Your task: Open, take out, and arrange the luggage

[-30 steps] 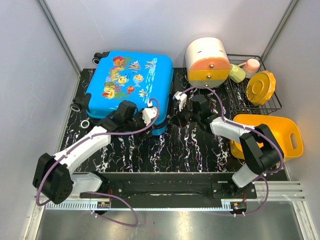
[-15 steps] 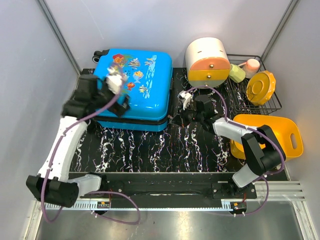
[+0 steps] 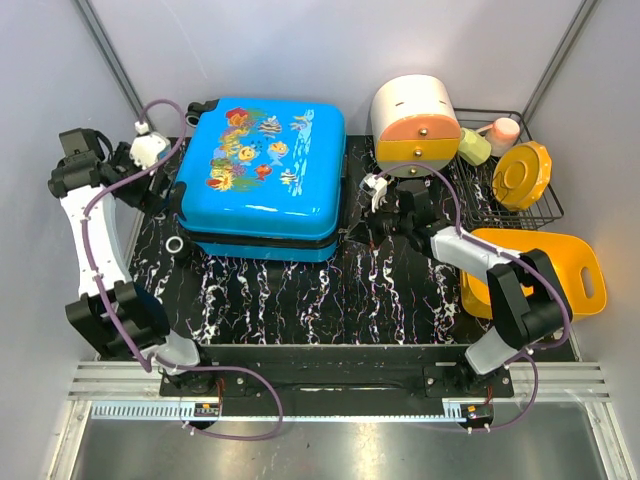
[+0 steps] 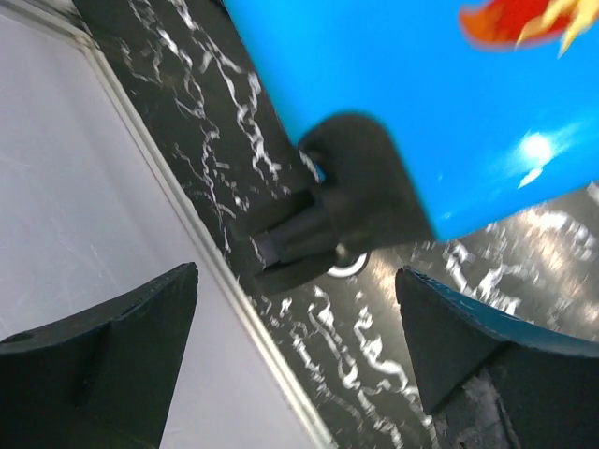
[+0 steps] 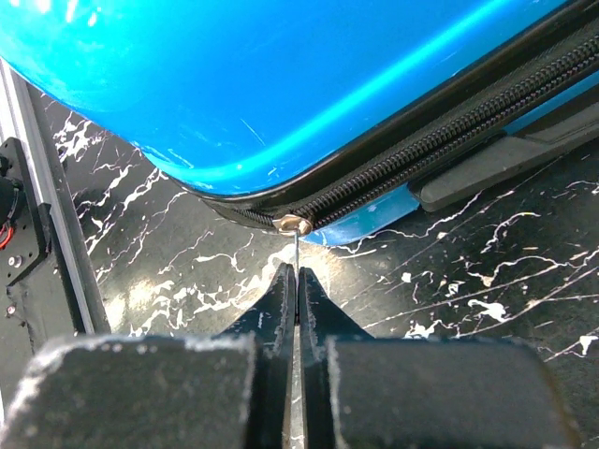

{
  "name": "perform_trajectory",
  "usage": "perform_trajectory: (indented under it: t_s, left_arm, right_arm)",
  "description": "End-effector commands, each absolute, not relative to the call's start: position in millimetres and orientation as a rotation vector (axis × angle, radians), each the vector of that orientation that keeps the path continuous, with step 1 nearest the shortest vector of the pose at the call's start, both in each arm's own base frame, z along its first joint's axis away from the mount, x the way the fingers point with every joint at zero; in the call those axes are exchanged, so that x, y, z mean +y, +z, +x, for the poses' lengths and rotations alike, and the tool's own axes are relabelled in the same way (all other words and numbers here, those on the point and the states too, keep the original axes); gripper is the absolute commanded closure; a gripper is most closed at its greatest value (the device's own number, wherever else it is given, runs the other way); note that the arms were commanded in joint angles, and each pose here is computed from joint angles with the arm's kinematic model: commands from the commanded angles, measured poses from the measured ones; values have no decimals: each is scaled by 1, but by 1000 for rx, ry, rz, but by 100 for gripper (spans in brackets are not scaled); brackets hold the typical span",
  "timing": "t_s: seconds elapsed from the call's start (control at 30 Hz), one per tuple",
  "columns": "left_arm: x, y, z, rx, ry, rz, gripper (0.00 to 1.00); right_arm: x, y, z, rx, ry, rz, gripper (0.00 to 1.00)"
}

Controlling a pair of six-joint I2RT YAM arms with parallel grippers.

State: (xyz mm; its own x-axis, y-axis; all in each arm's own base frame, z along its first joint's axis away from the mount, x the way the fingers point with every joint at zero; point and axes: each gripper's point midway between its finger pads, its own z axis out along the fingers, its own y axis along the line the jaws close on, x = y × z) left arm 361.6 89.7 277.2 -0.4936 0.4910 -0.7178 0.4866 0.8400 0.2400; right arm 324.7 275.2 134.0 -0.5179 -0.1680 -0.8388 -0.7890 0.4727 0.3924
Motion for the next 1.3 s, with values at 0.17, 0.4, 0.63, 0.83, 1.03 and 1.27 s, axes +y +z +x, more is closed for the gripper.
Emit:
perform_trajectory:
  t_s: [0.17,0.4,0.63,0.83,1.03,1.27]
  left_arm:
    - [109,241,367,2044,145,1317,7]
    - [102,190,379,1991,88,1558,12]
    - [64,170,367,2093,-115,1331,77]
    - [51,148,340,2261,-201,999,100]
    - [32,140,322,2315,-313,758,100]
    - [22,138,299,2343,-344,652,100]
  right_arm:
    - [277,167,343,1820,1061,-918,100]
    - [277,162,342,1807,1067,-976,100]
    - [276,169,320,1819,1135,-968,100]
    - [288,160,279,1888,1170,-973,100]
    - [321,155,259,1891,1150,-891,100]
    - [351,169,300,1854,1073,-706,100]
